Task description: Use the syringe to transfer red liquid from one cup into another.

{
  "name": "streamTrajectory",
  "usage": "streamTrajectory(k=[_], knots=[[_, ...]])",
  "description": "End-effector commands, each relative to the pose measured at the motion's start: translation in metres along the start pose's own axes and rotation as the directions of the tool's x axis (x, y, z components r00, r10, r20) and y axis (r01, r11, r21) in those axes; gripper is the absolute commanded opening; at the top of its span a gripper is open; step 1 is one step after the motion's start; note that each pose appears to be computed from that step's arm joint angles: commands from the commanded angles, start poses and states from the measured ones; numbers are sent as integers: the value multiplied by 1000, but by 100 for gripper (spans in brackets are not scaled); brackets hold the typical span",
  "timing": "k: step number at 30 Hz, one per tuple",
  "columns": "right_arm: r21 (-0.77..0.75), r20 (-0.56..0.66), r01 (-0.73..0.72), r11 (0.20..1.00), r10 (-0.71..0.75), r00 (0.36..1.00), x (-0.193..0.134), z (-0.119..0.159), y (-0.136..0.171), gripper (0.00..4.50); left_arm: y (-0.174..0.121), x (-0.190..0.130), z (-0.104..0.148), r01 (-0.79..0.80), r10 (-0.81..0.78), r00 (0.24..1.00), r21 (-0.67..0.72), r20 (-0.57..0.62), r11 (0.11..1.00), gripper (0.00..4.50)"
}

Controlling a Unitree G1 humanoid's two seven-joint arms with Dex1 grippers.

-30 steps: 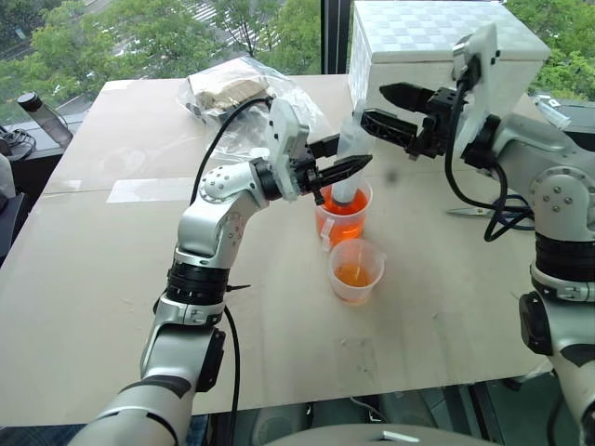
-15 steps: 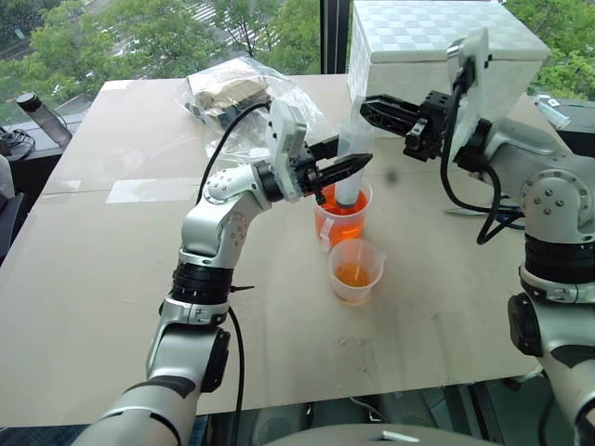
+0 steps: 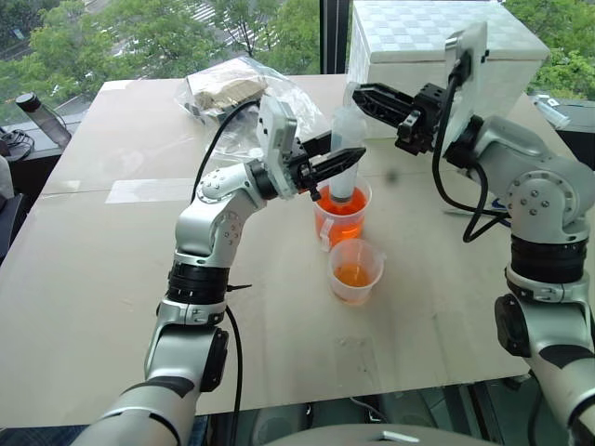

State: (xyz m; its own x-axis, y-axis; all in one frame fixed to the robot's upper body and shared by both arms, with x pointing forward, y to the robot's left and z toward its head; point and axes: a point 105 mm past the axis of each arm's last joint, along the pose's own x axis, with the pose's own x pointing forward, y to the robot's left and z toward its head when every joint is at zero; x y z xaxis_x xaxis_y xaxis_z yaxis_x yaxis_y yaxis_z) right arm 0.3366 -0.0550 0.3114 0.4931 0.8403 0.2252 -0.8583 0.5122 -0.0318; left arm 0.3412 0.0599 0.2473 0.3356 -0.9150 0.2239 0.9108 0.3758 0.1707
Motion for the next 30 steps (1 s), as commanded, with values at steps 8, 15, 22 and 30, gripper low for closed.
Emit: streamTrajectory(k=[8,15,22,30], knots=[[-84,238,122,989,-99,966,-13,61,-15,5,-9,-1,-10,76,-76,997,-7,-31,997,138],[-103,215,84,991,-60,975,-13,56,-10,5,-6,2,-7,69,-68,997,12,-21,998,138],[-123,149,54,991,-35,988,-20,49,-12,270,0,2,-1,58,-58,998,35,-11,998,138],[-52,-25,-7,999,5,1000,-53,35,-21,347,13,4,26,23,-25,999,69,35,997,138]])
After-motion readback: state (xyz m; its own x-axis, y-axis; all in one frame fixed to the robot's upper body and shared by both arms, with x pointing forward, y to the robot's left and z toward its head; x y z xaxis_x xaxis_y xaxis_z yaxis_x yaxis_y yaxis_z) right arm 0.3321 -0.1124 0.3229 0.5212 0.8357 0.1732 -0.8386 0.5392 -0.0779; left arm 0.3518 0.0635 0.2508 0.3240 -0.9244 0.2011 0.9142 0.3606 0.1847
